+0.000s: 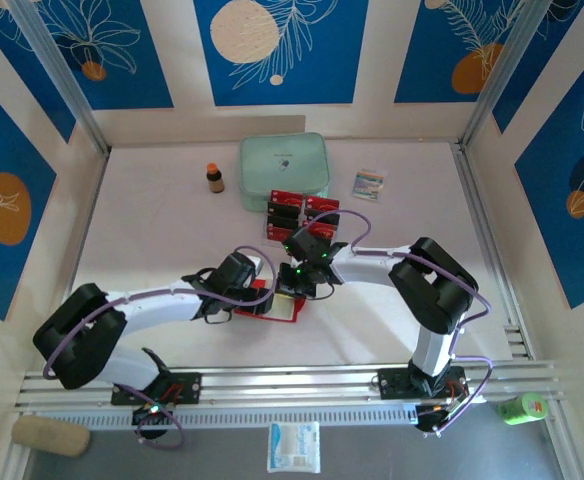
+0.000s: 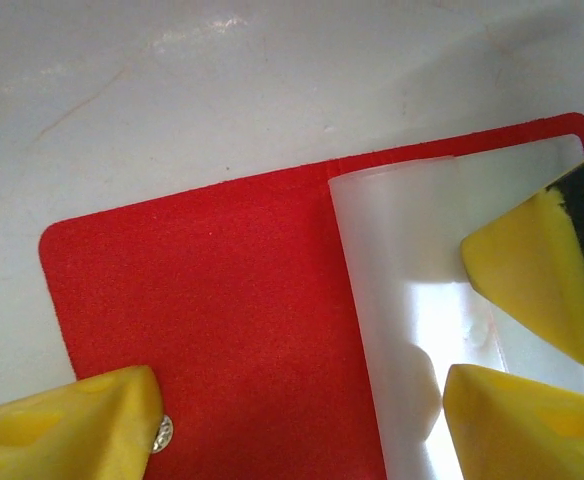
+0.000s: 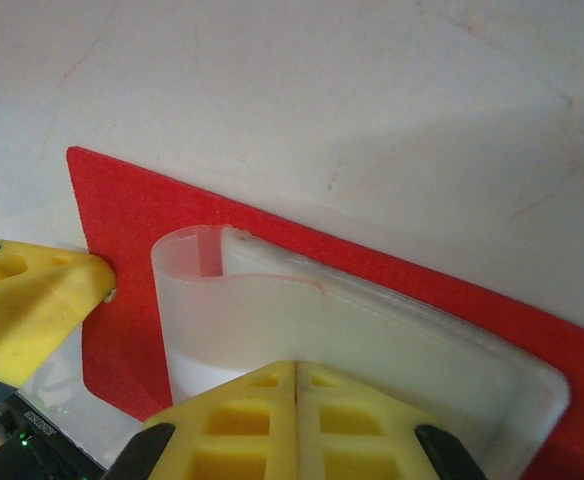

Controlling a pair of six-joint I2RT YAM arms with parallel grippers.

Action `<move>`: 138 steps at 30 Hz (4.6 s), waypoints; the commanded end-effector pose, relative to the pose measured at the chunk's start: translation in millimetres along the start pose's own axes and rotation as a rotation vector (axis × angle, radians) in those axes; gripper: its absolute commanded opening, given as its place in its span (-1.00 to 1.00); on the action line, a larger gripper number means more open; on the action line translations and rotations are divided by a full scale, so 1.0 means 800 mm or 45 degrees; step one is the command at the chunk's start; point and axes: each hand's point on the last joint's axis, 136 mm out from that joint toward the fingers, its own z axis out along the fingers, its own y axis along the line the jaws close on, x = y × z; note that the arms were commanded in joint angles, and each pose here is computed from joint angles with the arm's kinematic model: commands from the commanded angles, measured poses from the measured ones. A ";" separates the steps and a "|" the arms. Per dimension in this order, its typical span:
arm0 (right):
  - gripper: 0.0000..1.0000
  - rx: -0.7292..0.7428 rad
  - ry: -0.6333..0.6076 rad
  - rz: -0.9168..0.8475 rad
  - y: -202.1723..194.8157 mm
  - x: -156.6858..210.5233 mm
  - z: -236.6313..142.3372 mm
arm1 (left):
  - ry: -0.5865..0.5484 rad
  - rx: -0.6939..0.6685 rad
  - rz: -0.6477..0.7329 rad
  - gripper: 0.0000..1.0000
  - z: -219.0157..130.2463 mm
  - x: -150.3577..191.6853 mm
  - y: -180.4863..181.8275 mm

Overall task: Put the credit cards into the card holder
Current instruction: Flip over the card slot on the card holder, then move the card holder to the center of the table.

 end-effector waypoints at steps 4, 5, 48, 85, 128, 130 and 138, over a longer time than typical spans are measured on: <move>-0.96 -0.062 -0.013 0.002 0.012 0.000 -0.023 | 0.145 -0.007 -0.006 0.34 0.012 0.045 0.009; -0.92 -0.067 -0.024 0.004 0.013 -0.002 -0.027 | 0.146 -0.007 -0.007 0.33 0.012 0.045 0.009; -0.29 -0.200 -0.006 0.029 0.033 -0.032 -0.004 | 0.119 0.008 -0.008 0.24 0.005 0.041 0.006; 0.17 -0.272 0.092 0.059 0.094 -0.007 0.026 | -0.397 -0.226 -0.346 1.00 -0.143 -0.034 0.072; 0.18 0.183 -0.129 0.053 -0.034 0.006 -0.096 | -0.062 -0.272 -0.231 1.00 -0.050 0.028 0.083; 0.18 0.228 -0.125 0.062 -0.050 0.012 -0.098 | -0.063 -0.267 -0.230 1.00 -0.050 0.028 0.082; 0.14 0.230 -0.037 0.059 -0.059 0.023 -0.067 | -0.050 -0.264 -0.233 1.00 -0.044 0.030 0.082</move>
